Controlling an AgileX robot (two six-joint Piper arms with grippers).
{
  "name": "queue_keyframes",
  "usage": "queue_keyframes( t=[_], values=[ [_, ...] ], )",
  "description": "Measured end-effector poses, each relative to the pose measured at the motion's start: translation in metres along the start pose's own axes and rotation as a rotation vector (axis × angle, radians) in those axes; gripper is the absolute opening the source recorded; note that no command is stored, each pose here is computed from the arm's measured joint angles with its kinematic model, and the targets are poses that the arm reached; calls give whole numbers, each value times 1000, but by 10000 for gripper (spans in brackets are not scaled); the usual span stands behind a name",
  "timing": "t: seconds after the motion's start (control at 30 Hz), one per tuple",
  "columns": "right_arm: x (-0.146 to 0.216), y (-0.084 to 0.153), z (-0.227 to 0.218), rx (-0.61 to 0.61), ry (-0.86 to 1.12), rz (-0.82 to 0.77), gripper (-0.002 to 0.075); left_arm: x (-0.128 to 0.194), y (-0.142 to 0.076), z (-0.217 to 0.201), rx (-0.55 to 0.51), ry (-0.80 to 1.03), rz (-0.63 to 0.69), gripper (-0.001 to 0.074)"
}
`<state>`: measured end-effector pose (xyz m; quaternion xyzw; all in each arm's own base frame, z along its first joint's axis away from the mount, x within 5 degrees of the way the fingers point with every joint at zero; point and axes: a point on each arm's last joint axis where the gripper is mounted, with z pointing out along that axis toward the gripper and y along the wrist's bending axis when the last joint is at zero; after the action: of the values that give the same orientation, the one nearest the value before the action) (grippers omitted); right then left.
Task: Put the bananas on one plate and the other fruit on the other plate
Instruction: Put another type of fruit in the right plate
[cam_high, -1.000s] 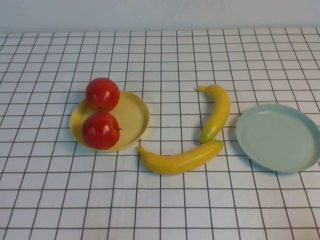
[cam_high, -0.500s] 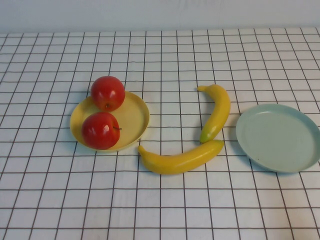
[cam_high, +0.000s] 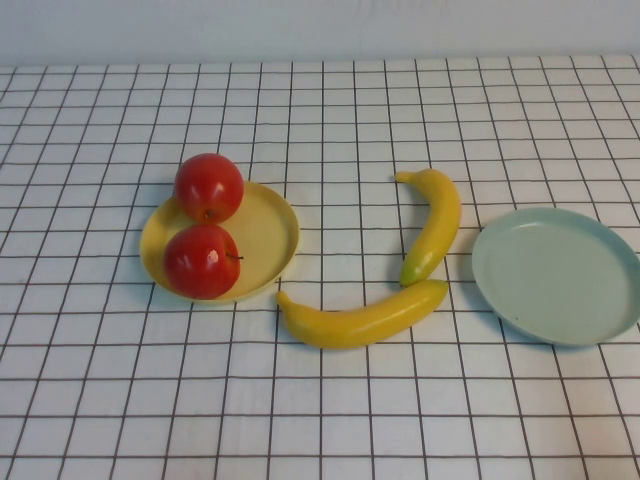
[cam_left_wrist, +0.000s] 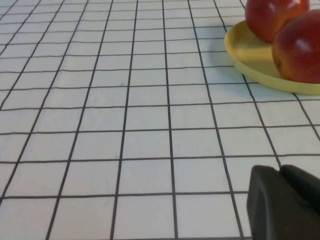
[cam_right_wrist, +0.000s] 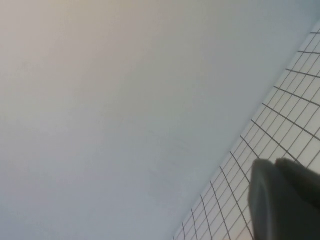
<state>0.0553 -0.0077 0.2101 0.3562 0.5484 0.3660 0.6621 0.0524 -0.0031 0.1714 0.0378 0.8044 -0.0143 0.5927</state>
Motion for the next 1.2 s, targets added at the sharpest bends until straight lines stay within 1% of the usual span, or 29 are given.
queue_keyframes(
  t=[0.13, 0.23, 0.33, 0.47, 0.53, 0.67, 0.73, 0.77, 0.83, 0.97, 1.13, 1.2],
  values=[
    [-1, 0, 0, 4, -10, 34, -15, 0, 0, 0, 0, 0, 0, 2],
    [5, -1, 0, 7, 55, -7, -15, 0, 0, 0, 0, 0, 0, 2],
    [14, 5, -1, -13, 186, -119, -15, 0, 0, 0, 0, 0, 0, 2],
    [11, 35, 5, -54, 325, -321, -15, 0, 0, 0, 0, 0, 0, 2],
    [9, 50, 13, -51, 404, -435, -15, 0, 0, 0, 0, 0, 0, 2],
    [6, 72, 40, 16, 629, -664, -15, 0, 0, 0, 0, 0, 0, 2],
    [7, 73, 57, 76, 749, -769, -15, 0, 0, 0, 0, 0, 0, 2],
    [8, 72, 64, 101, 796, -794, -15, 0, 0, 0, 0, 0, 0, 2],
    [10, 70, 82, 151, 864, -812, -15, 0, 0, 0, 0, 0, 0, 2],
    [23, 69, 121, 233, 1018, -775, -15, 0, 0, 0, 0, 0, 0, 2],
    [53, 81, 164, 297, 1239, -766, -11, 0, 0, 0, 0, 0, 0, 2],
    [70, 87, 183, 298, 1321, -801, 16, 0, 0, 0, 0, 0, 0, 2]
  ],
)
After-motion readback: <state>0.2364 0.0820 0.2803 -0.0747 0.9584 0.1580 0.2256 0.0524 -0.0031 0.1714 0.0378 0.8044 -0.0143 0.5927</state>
